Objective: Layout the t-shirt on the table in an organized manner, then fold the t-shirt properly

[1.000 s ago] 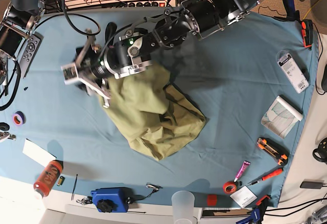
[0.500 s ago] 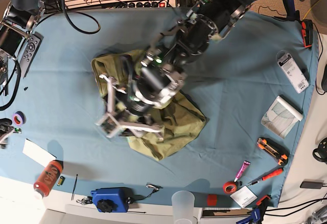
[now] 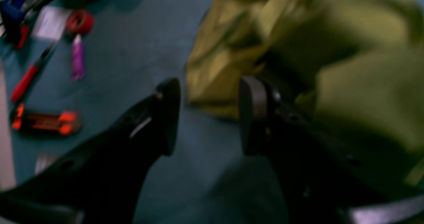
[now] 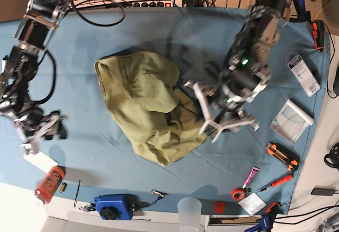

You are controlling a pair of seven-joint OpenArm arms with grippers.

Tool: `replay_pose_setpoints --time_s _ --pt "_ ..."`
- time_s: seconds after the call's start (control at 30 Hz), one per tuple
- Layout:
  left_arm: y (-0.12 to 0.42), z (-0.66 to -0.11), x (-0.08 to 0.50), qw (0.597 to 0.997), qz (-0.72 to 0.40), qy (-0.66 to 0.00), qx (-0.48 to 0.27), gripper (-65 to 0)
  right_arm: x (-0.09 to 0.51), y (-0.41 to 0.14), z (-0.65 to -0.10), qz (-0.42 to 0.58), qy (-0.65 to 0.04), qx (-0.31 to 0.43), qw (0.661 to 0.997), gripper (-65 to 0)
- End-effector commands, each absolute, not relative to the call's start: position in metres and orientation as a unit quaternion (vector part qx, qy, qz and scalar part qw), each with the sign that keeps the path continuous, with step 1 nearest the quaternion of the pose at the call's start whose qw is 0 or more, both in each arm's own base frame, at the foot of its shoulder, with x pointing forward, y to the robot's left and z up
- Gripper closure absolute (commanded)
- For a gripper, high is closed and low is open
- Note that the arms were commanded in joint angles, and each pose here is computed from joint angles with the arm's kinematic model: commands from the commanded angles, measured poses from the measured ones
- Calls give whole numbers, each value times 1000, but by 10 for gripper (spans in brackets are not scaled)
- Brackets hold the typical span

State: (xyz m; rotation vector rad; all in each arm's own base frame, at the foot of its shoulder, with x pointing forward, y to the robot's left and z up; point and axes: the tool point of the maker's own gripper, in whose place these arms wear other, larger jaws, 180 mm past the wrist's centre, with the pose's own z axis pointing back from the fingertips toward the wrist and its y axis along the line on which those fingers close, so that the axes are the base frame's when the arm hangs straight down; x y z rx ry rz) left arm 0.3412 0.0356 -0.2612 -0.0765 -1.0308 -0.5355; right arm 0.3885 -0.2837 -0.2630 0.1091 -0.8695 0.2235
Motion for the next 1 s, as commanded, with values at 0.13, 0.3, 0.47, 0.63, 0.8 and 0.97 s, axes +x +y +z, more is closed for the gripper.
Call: replay_pose_setpoints --time_s 0.13,0.3,0.47,0.63,0.8,0.97 --pt "70 -257 327 835 -240 -496 -6 -294 384 -231 -281 178 -406 101 891 -313" --pt "88 -265 317 845 -228 -484 7 -294 383 -198 -303 224 -377 97 893 -313" --pt "86 -267 315 846 -228 -481 0 -294 386 -175 -316 244 -375 89 890 -313" --pt "85 -267 314 846 -228 -481 -2 -294 384 -170 -350 231 -347 97 904 -313" --pt "85 -267 314 846 -228 -481 -2 -294 375 -176 -379 213 -311 107 920 -163" --pt "84 -266 315 844 -228 -486 -3 -294 375 -180 -378 210 -305 103 923 0"
